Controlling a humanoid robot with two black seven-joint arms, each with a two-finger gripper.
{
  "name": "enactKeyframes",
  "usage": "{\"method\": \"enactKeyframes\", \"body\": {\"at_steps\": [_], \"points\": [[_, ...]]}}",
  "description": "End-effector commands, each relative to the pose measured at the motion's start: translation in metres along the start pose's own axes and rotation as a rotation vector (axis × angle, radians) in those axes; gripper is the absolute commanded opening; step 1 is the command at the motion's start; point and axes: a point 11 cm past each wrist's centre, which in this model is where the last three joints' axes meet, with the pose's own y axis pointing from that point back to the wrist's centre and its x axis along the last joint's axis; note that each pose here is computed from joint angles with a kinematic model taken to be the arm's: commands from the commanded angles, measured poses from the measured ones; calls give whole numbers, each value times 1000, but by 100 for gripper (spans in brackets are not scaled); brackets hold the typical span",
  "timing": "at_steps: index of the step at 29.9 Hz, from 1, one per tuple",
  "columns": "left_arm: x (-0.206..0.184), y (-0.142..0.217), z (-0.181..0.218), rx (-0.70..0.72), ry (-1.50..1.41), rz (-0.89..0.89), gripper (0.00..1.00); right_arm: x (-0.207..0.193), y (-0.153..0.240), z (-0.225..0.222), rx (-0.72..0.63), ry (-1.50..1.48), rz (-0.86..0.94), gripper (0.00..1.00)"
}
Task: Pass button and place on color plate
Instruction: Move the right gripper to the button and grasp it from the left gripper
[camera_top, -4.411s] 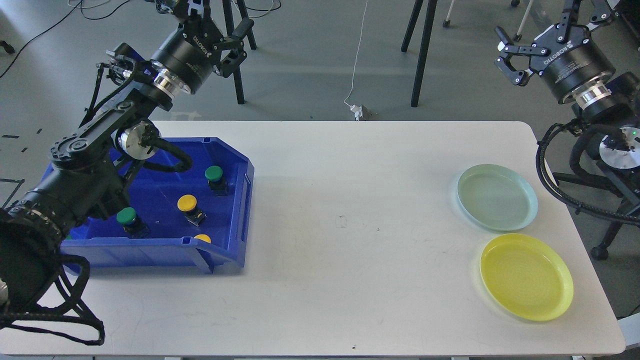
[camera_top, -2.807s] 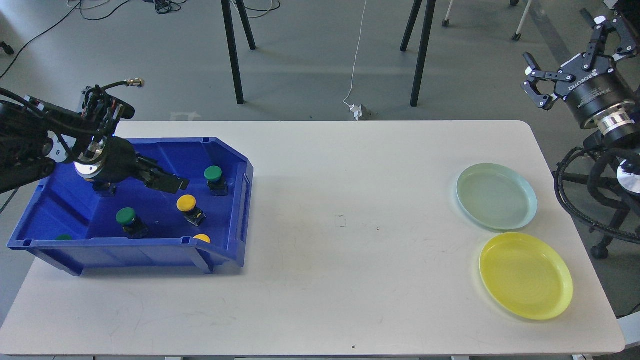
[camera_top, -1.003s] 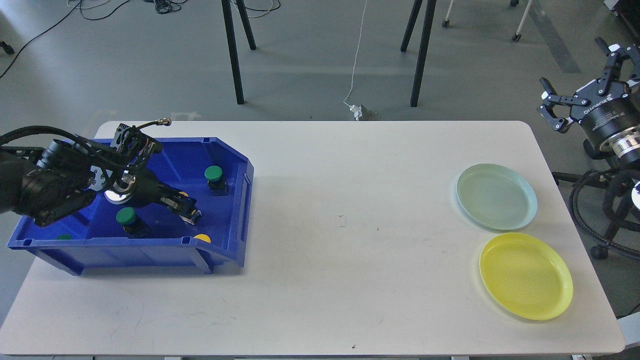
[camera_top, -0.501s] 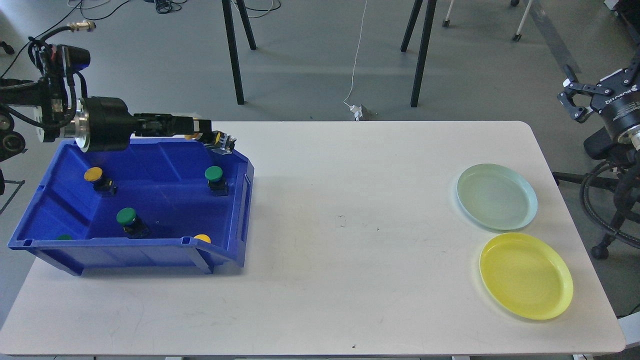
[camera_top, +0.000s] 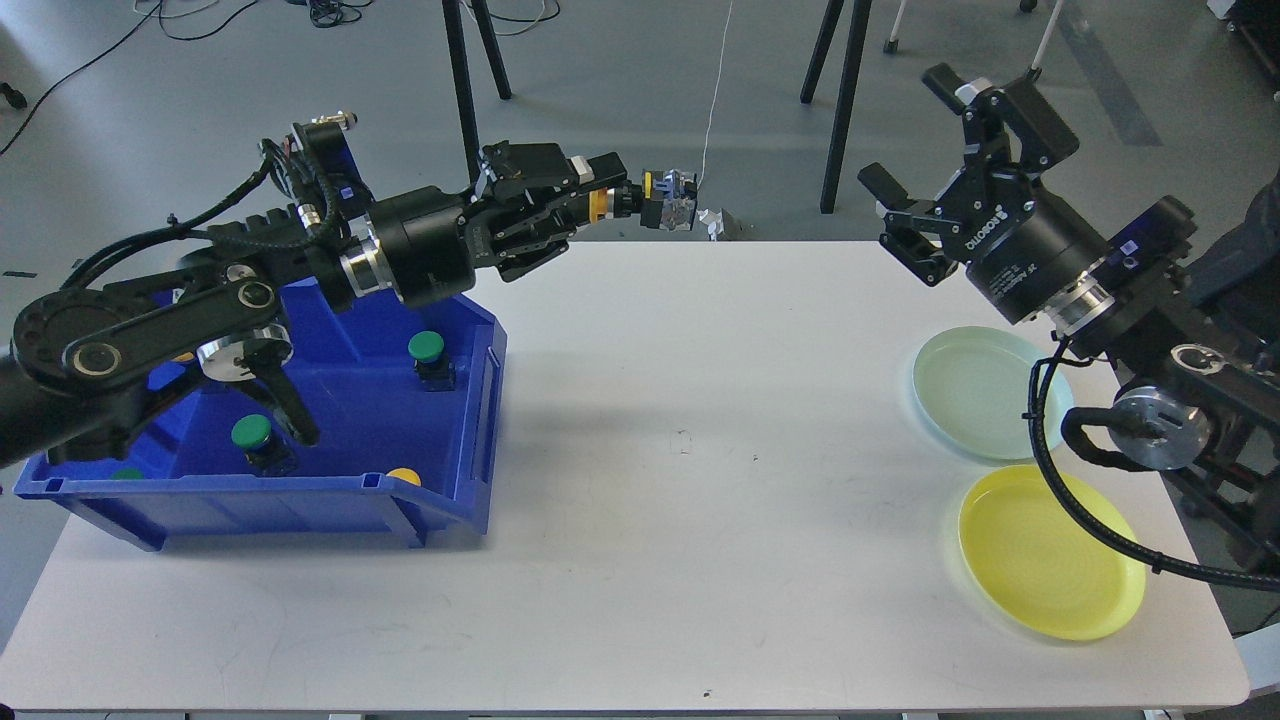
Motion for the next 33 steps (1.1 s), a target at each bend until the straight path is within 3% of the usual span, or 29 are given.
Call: {"method": "enactKeyframes", "body": {"at_steps": [1,23,33], "points": [[0,-2,0,-15,14,7,6,-25,-11,17,-11,-25,-50,100],[-1,-3,-1,-17,20,7,7,-79,-60,42,-12,-87,-157,97],[-2,-2,-2,-15,25,-2,7,-79,-63,39,-8,-74,-156,64]]}}
